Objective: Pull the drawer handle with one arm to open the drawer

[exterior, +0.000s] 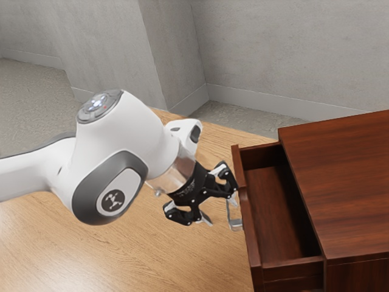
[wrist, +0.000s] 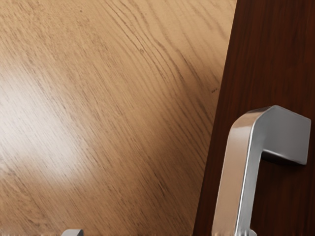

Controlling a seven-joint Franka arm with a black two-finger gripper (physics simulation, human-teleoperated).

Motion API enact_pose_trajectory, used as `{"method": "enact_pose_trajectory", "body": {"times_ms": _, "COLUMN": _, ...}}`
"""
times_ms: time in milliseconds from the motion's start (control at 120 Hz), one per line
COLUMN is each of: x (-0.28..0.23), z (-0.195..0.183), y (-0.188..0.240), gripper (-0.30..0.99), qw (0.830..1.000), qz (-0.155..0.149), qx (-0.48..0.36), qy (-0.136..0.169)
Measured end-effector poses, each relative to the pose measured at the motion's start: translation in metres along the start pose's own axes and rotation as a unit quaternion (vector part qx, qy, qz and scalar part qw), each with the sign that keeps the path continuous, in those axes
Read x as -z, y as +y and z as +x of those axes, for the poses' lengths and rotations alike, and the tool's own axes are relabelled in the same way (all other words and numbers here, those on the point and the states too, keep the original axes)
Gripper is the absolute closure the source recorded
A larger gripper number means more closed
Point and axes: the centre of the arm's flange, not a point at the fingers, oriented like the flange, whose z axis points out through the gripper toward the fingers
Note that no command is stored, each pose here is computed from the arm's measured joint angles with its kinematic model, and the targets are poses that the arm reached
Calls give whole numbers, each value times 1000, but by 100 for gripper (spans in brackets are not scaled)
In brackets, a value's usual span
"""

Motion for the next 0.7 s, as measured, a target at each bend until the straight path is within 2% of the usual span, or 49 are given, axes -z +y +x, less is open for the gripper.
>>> {"method": "enact_pose_trajectory", "body": {"times_ms": 700, "x": 14, "z": 11, "y": -33, "gripper": 33, "qw": 1000, "qz": 0, "qx": 23, "qy": 7}}
